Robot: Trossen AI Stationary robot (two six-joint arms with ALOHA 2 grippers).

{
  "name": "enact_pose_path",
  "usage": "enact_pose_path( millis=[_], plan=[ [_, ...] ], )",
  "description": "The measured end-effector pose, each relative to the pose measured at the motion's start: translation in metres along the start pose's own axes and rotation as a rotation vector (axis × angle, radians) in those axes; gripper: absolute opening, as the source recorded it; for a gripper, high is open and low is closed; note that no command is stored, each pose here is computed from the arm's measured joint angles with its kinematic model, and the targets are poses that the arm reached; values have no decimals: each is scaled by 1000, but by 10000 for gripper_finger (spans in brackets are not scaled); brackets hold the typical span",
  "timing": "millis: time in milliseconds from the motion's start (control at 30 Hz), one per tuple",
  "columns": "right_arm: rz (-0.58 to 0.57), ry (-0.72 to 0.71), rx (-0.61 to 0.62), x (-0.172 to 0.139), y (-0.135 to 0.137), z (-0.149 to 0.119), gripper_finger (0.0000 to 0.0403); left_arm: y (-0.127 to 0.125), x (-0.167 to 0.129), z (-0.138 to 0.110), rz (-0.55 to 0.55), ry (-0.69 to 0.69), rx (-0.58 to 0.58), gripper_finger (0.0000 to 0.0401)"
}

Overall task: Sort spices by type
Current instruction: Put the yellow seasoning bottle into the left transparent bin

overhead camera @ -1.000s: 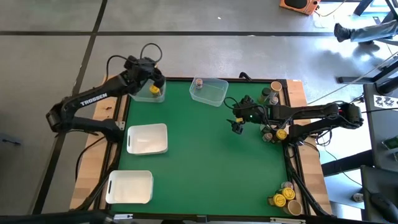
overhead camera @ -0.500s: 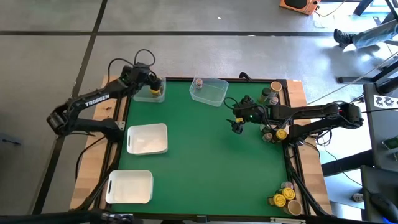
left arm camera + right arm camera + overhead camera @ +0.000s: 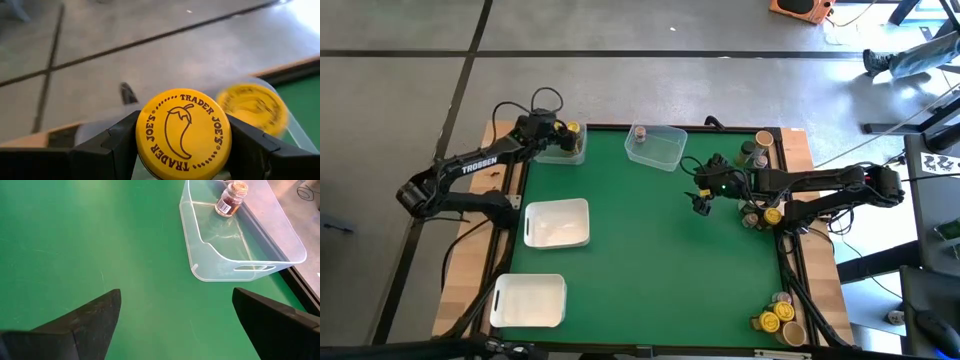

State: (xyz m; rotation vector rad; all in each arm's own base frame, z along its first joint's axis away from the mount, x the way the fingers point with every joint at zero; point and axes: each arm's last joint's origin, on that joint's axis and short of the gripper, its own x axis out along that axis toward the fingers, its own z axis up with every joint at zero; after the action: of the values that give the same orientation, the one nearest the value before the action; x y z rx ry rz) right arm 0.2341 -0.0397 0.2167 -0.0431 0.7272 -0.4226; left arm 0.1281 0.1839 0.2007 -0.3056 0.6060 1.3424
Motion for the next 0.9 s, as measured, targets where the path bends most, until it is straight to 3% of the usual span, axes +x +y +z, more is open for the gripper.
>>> enact_pose_path(
  millis=[900],
  plan=[
    [0,0,4,0,0,0,381,1,2,-3,-38,13,45,267]
  ],
)
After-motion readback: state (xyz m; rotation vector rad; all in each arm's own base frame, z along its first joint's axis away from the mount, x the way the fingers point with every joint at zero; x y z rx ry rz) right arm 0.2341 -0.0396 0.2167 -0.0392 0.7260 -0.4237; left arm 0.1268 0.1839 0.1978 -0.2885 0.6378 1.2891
